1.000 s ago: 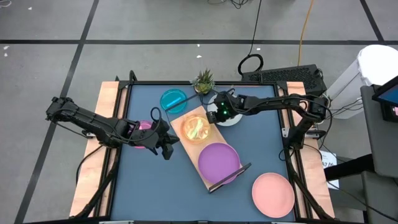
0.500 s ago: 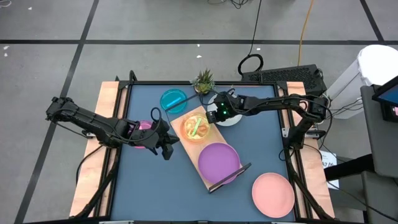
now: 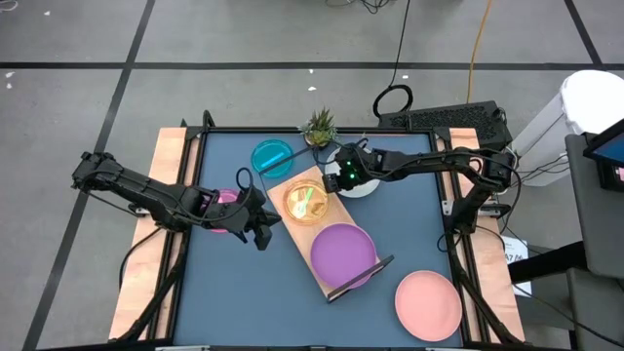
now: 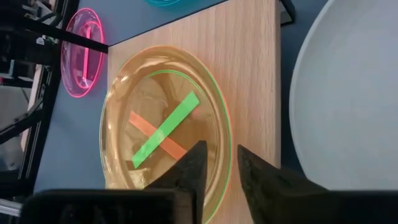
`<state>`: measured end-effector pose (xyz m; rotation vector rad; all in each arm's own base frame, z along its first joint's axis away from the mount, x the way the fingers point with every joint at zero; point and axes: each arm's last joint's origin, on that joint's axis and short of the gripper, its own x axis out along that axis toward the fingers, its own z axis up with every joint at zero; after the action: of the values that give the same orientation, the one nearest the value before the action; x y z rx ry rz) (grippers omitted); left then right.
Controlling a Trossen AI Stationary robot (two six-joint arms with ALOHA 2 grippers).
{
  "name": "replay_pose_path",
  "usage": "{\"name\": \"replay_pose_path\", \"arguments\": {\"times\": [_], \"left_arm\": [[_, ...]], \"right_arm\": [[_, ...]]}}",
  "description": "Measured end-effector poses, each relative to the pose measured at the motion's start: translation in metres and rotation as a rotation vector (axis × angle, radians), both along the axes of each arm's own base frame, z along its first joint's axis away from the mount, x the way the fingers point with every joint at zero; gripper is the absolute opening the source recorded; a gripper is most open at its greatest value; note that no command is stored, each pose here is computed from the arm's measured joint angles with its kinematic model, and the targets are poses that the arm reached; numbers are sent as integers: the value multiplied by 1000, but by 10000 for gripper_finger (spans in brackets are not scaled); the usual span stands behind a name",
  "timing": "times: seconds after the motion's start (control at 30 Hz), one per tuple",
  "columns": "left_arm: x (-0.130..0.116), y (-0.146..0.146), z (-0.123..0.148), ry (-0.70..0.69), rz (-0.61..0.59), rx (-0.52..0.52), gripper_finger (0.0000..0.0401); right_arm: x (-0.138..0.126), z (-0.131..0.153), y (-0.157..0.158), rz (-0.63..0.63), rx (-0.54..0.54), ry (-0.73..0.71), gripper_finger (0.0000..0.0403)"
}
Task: Place and stack plates onto a shelf
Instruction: Stack the large light gray plate on the large violet plate on the shelf
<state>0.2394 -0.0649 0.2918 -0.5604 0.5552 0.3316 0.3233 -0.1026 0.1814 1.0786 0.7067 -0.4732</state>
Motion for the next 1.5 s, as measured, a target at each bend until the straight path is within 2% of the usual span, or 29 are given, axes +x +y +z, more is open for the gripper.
{"name": "replay_pose_path", "arguments": {"times": [0.17, 0.37, 0.63, 0.97, 1.23, 1.37, 1.5], "left_arm": [[0, 0, 0, -1, 6, -8, 23], [0, 0, 0, -2, 10, -13, 23], [0, 0, 0, 1, -3, 20, 23], [0, 1, 0, 4, -8, 59, 23], [0, 1, 0, 4, -7, 57, 23], [0, 1, 0, 3, -5, 54, 23], [0, 1, 0, 1, 3, 43, 23]], "right_arm": [[-4, 12, 1, 9, -13, -25, 103], [-20, 35, 6, 25, -35, -26, 109], [-50, 60, 17, 39, -31, 46, 109], [-87, 81, 26, -48, -71, 160, 109], [-100, 81, 27, -93, -111, 230, 109], [-105, 68, 20, -156, -126, 265, 109], [-112, 45, 12, -237, -80, 270, 109]]}}
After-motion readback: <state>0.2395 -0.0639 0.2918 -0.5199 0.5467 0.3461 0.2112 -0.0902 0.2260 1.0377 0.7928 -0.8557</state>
